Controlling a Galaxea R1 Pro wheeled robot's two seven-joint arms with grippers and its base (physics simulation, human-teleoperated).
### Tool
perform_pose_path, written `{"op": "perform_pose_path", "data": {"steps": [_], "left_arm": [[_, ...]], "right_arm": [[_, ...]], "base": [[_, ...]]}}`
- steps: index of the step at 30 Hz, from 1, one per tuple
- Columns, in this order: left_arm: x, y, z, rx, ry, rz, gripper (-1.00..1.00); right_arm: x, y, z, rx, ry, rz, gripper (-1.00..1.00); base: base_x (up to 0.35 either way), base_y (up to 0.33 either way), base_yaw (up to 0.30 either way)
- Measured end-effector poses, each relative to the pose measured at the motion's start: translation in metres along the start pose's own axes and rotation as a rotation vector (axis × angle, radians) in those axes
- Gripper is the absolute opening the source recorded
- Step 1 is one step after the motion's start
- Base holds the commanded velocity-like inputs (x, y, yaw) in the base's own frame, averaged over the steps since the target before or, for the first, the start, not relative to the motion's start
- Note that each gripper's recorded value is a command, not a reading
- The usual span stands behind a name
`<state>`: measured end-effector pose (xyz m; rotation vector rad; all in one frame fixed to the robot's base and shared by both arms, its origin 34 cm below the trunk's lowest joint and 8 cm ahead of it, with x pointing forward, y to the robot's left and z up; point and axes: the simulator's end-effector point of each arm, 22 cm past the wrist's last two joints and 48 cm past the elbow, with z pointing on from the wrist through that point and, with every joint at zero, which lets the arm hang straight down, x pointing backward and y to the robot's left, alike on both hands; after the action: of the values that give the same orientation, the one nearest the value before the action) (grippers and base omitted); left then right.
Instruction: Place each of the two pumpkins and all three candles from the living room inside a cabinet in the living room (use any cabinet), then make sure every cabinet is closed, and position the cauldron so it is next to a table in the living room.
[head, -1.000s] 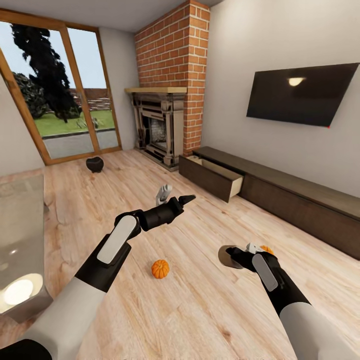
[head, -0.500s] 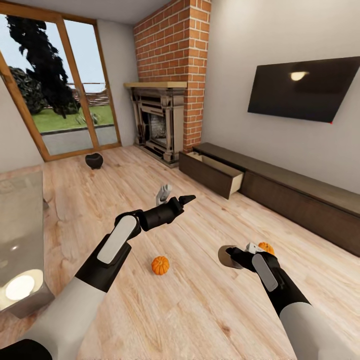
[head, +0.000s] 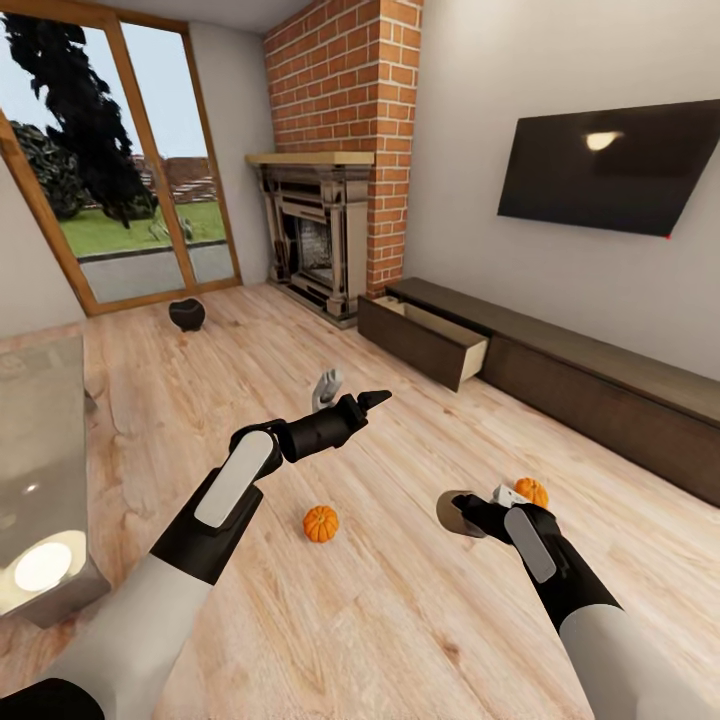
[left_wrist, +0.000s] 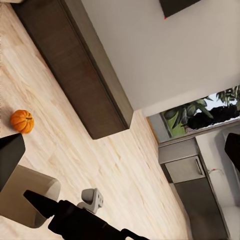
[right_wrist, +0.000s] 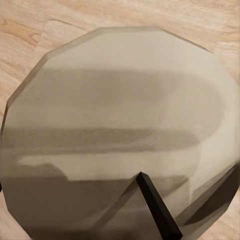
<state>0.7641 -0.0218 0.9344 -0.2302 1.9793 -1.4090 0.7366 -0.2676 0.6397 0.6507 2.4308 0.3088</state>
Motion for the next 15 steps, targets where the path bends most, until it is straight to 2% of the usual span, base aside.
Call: {"op": "perform_pose_path", "data": {"steps": [10,15], "left_arm": [[0.0010,0.0038,0.0013,-0.003,0.003,-0.005,1.00],[0.0101,0.0031,0.0041,-0.006,0.023,0.010,1.00]], "right_arm": [[0.0027,0.0004,0.0026,-0.005,0.005,-0.002,-1.00],[0.0030,0.0013,0.0027,-0.006,0.005,-0.002,-1.00]], "base": [[0.002,0.000,0.000],[0.210,0.000,0.000]]}}
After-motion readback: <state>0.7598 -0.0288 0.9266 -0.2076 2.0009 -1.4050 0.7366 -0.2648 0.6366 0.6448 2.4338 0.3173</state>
